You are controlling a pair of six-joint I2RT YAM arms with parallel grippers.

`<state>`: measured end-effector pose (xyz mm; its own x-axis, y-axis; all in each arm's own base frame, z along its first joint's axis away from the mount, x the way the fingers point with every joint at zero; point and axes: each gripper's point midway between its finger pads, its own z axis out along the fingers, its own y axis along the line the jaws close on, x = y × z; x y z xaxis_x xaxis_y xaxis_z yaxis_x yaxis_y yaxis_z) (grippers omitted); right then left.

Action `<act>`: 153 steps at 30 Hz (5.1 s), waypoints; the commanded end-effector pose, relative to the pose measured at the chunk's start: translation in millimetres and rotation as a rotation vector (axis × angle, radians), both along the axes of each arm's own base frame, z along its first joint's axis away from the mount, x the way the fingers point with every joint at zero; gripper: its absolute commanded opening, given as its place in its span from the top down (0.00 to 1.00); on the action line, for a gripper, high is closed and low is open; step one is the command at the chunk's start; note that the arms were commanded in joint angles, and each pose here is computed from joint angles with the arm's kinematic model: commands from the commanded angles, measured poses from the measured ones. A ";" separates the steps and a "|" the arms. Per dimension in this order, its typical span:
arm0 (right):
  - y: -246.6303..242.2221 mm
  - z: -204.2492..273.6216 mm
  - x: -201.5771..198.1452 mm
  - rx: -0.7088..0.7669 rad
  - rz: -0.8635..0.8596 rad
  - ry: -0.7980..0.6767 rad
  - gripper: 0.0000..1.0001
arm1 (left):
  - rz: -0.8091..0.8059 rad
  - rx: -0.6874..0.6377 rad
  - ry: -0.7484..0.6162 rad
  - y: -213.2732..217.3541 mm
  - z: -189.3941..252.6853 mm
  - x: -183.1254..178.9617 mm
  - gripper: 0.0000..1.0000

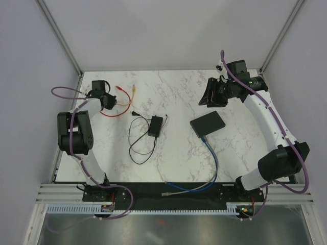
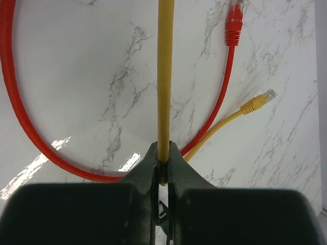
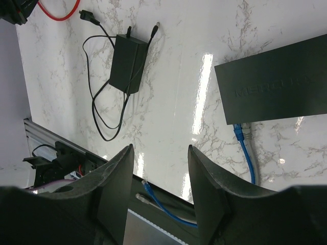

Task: Pull the plug from the switch port

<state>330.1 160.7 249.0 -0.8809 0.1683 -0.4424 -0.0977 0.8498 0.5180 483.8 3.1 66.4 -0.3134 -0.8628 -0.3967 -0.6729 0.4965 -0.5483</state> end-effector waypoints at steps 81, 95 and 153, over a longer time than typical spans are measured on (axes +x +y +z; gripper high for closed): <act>-40.7 -212.7 -45.5 0.199 -0.121 0.214 0.57 | -1.586 -0.468 0.019 -464.4 21.1 -165.7 0.55; -40.9 -219.7 -28.6 0.294 -0.135 0.238 0.65 | -1.543 -0.469 0.153 -461.0 -11.9 -168.6 0.59; -58.5 -262.6 -60.6 0.172 -0.175 0.381 1.00 | -1.539 -0.511 0.247 -466.9 -34.6 -182.2 0.62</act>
<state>286.6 123.2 14.7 -0.9253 0.3767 -0.0439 0.2147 0.6157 0.7581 304.2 -462.3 50.4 -0.9585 0.2835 -0.0298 0.1804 0.5224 -0.8334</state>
